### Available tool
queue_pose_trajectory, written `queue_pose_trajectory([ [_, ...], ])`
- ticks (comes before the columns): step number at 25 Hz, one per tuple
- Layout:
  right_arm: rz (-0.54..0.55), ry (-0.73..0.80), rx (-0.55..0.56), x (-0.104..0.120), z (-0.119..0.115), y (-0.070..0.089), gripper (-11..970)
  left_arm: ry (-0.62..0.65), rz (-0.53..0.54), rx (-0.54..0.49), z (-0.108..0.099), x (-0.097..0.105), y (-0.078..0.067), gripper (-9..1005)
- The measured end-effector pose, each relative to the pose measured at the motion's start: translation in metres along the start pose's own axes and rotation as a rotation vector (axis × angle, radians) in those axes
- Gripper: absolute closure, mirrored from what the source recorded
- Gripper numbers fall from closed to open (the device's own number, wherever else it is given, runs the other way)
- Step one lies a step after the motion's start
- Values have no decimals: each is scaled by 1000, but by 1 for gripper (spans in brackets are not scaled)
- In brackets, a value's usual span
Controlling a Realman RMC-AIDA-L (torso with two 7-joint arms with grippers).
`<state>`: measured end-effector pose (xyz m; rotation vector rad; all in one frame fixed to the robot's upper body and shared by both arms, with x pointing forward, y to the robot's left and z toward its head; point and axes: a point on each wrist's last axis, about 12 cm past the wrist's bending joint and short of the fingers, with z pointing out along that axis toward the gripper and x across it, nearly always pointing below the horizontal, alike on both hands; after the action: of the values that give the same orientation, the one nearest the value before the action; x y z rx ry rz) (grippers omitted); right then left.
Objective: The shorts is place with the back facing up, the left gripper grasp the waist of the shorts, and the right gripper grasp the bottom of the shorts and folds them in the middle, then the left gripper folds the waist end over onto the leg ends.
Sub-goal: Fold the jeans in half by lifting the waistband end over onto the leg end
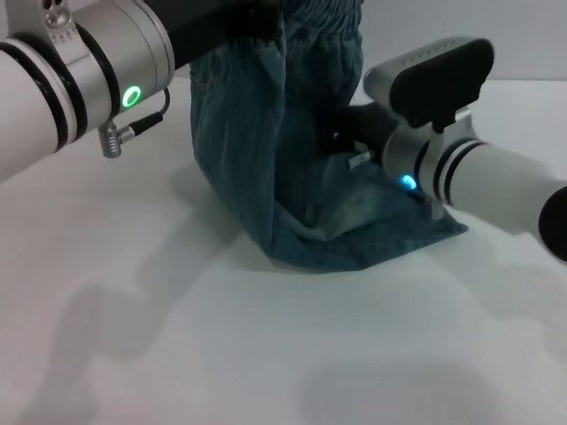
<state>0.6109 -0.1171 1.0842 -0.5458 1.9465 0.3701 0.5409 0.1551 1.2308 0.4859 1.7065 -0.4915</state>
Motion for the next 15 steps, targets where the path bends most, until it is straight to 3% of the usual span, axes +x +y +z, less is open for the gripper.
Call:
queue_pose_trajectory([
  [7, -47, -39, 66, -23, 0, -27, 941, 8, -2, 11, -3, 3, -5, 934],
  [10, -46, -23, 39, -22, 0, -21, 940, 12, -2, 17, -3, 4, -6, 932],
  [15, -22, 24, -18, 3, -12, -4, 939, 26, -7, 16, 1, 9, -6, 928],
])
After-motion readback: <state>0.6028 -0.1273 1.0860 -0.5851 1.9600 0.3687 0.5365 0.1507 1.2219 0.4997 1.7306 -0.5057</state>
